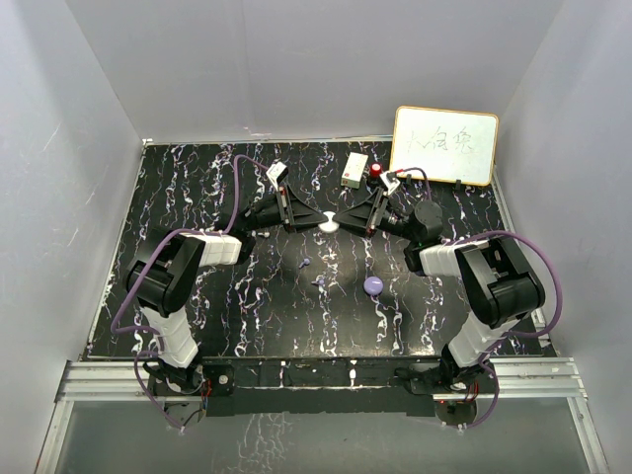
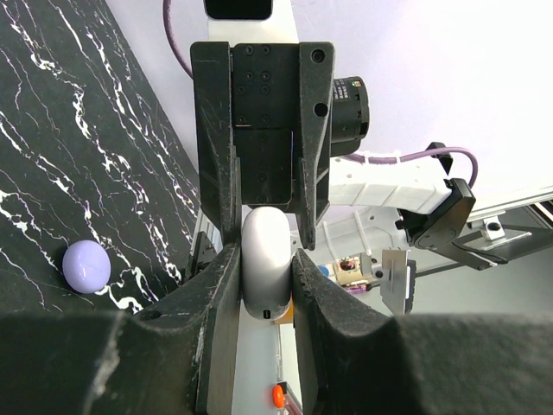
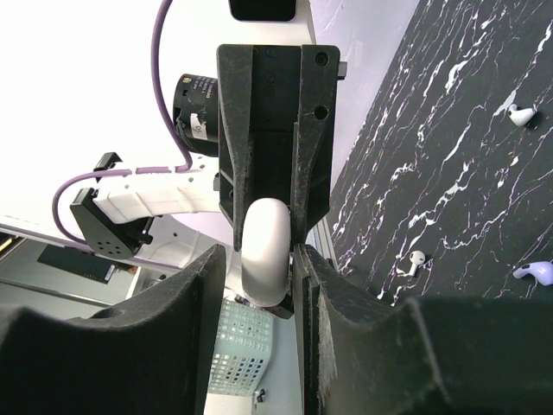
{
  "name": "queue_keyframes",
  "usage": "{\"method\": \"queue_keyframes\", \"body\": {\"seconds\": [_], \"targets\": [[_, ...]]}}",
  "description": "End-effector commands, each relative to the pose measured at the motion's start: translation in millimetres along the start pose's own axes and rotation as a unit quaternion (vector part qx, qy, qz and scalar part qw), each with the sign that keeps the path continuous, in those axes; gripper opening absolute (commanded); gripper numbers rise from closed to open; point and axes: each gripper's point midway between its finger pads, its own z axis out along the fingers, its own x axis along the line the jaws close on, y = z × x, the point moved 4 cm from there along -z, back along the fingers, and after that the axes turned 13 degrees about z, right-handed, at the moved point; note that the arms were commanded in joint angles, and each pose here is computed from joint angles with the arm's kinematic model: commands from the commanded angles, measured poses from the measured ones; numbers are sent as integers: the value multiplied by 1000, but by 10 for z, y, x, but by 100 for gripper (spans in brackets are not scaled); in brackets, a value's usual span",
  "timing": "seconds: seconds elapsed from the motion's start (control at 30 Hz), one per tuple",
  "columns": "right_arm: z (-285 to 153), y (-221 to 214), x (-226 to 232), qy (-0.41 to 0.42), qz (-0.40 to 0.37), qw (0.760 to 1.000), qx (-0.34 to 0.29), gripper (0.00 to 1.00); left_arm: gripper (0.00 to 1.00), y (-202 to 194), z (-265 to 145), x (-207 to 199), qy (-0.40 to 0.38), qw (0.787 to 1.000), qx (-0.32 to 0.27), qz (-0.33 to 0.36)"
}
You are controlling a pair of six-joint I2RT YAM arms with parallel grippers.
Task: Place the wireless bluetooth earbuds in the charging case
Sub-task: Open the charging case.
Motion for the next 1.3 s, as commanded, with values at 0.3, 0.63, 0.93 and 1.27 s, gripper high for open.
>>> {"method": "queue_keyframes", "body": {"seconds": [0.3, 0.63, 0.93, 1.27], "targets": [[-42, 12, 90, 28, -27, 999, 0, 35, 0, 64, 16, -197, -28, 999, -1, 41], [-34, 21, 94, 30, -28, 999, 1, 34, 0, 65, 24, -162, -26, 999, -1, 37], [-22, 35, 87, 31, -25, 999, 2, 33, 0, 43, 25, -106, -20, 999, 2, 32], [-14, 45, 71, 32, -23, 999, 3, 30, 0, 26, 34, -56, -12, 1000, 6, 28]]}}
